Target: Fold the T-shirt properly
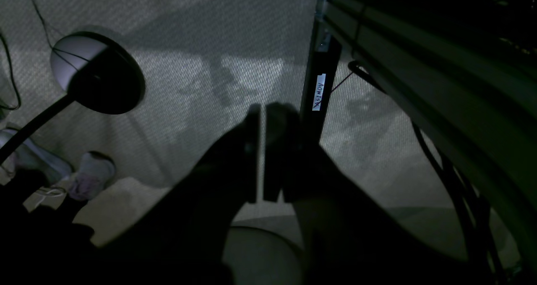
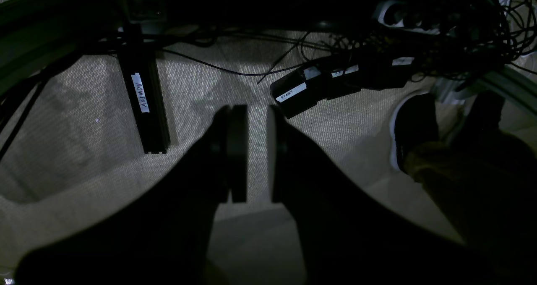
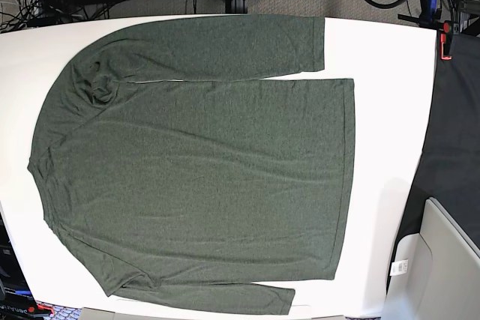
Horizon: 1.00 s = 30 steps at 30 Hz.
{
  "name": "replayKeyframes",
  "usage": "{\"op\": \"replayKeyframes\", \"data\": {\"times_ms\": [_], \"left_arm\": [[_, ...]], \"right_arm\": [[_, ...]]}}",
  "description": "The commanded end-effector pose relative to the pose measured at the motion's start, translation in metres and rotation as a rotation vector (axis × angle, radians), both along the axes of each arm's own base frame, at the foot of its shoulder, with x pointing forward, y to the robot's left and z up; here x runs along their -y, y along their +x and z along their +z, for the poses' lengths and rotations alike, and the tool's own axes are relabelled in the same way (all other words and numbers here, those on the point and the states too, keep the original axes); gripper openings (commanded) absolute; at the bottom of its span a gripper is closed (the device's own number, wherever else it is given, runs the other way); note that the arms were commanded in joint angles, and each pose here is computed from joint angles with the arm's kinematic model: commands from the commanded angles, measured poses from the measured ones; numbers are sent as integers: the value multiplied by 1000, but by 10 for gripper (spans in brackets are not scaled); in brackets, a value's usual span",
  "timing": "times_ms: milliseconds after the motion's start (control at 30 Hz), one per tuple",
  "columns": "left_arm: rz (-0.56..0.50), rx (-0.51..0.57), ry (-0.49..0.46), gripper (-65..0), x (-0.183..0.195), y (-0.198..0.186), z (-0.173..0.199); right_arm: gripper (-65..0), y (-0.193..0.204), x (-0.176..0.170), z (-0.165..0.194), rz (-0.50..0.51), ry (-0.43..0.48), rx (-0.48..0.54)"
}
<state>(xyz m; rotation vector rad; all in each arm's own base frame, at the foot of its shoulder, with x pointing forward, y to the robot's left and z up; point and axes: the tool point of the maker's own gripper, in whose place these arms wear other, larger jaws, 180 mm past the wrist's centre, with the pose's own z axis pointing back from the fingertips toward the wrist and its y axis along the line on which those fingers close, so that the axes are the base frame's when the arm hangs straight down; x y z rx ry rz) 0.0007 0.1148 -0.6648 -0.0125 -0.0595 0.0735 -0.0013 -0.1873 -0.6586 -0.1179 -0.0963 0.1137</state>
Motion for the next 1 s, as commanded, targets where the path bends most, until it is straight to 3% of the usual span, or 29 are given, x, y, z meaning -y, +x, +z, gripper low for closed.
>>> {"op": "replayKeyframes", "data": {"times_ms": [0,100,967], "left_arm": [[5,9,1,-649,-1,0,0],[5,5,1,-649,-1,-3,0],[6,-11,-11,-650,7,-17,1]], "right_arm": [[-603,-3,3,0,-4,-7,-14],[-650,-4,3,0,-4,-8,-26],[-644,-13,9,2,1,-18,-23]]}}
